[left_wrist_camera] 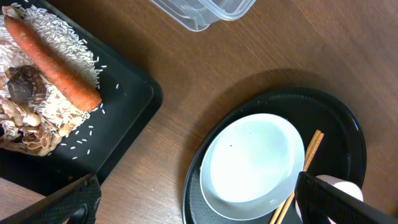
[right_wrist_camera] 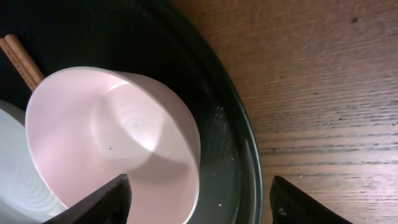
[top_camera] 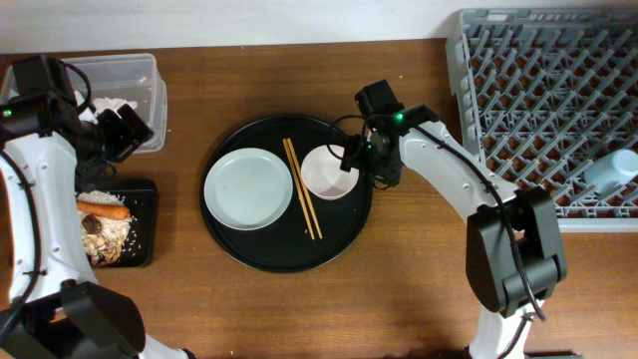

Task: Sort waste into correct bins and load items into the dishwasher rack
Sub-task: 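Move the right gripper back and grasp the rim of the white bowl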

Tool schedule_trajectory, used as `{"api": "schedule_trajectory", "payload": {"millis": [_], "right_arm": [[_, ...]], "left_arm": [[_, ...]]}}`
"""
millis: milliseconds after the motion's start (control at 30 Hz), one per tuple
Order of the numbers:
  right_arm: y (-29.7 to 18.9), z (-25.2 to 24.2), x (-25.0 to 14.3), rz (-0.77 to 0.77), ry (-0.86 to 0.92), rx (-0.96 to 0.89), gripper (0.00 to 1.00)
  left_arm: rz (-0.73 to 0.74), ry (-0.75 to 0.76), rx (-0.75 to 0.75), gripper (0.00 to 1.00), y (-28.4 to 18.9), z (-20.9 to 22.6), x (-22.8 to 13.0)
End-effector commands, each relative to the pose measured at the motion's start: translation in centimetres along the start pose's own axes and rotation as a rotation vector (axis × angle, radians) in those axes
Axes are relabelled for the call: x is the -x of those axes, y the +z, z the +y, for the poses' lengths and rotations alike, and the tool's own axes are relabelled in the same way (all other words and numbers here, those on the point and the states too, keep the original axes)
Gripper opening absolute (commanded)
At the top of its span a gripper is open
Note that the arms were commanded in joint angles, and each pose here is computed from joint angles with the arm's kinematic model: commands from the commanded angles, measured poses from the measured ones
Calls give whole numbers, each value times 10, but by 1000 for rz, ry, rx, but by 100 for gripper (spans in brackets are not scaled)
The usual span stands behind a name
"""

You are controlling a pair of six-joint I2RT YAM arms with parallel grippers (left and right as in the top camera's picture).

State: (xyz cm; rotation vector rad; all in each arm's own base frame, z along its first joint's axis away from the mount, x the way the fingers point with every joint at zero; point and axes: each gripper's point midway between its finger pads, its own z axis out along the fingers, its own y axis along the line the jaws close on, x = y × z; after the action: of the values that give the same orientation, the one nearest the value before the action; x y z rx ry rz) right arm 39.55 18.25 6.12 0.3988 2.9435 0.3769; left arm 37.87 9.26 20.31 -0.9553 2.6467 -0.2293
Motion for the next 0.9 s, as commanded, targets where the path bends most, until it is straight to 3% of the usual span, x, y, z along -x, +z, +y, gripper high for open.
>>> {"api": "schedule_trajectory", "payload": {"millis": [0,400,667,867], "right_arm": [[4,0,-1,-7,0,-25,66],[11,4,-6,-38,1,-60,63],[19,0,-16,-7,5,-55,52],[20,8,-23,3,-17,-46,51]], "left_arm": [[-27,-8,-8,99,-11,-1,1],[-27,-9,-8,99,-11,-1,1],[-27,-9,-8,99,-11,-1,1],[-27,-9,-8,99,-11,-1,1]]}}
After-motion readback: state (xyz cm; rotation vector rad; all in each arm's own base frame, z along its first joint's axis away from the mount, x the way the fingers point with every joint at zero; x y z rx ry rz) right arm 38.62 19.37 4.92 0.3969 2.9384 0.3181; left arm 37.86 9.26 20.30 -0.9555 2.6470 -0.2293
